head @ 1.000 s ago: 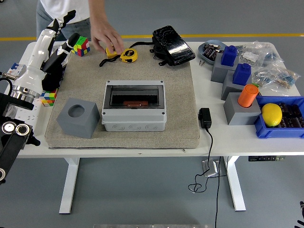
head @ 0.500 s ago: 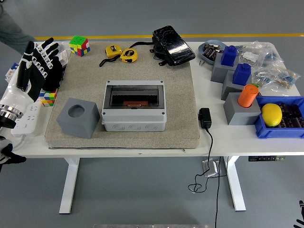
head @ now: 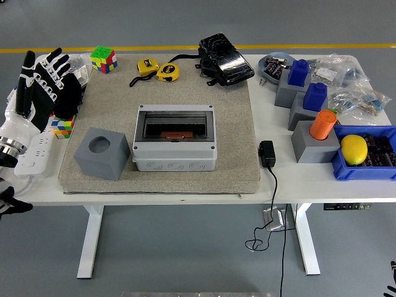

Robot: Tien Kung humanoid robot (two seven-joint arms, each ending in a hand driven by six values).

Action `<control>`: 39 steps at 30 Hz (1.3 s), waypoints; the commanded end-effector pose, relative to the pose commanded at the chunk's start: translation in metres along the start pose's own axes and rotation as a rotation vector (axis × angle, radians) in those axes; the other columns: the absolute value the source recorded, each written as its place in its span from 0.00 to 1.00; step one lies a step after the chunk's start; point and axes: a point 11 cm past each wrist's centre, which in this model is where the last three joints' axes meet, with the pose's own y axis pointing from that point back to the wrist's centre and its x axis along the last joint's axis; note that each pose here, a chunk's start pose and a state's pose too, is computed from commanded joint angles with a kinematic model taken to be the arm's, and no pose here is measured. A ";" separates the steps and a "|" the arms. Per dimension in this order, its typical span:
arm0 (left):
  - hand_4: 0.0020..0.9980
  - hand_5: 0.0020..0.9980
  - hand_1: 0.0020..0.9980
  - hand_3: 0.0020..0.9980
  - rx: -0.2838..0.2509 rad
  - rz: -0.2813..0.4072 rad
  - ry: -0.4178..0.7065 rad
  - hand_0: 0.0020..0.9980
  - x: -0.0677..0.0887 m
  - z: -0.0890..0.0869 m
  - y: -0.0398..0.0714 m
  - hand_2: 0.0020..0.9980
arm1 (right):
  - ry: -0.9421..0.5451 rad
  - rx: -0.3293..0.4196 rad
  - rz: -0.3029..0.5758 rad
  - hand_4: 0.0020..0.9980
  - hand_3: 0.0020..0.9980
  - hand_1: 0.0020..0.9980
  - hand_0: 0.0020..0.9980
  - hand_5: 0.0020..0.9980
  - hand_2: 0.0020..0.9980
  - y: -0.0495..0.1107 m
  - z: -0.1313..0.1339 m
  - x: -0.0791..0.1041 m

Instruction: Fetch the battery,place it into the box,close the lid of the box

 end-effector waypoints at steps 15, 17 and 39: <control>1.00 1.00 0.93 0.90 0.003 0.013 -0.001 0.93 0.000 0.000 -0.001 0.90 | -0.005 0.000 -0.003 1.00 0.79 0.81 0.84 1.00 0.77 0.000 0.000 -0.002; 1.00 1.00 0.93 0.90 0.005 0.019 -0.001 0.93 0.001 -0.001 -0.001 0.90 | -0.006 0.001 -0.001 1.00 0.79 0.81 0.84 1.00 0.77 0.000 0.000 -0.002; 1.00 1.00 0.92 0.90 0.011 0.019 -0.012 0.92 -0.001 -0.001 -0.003 0.90 | -0.012 0.004 -0.001 1.00 0.79 0.81 0.84 1.00 0.77 0.001 -0.003 -0.002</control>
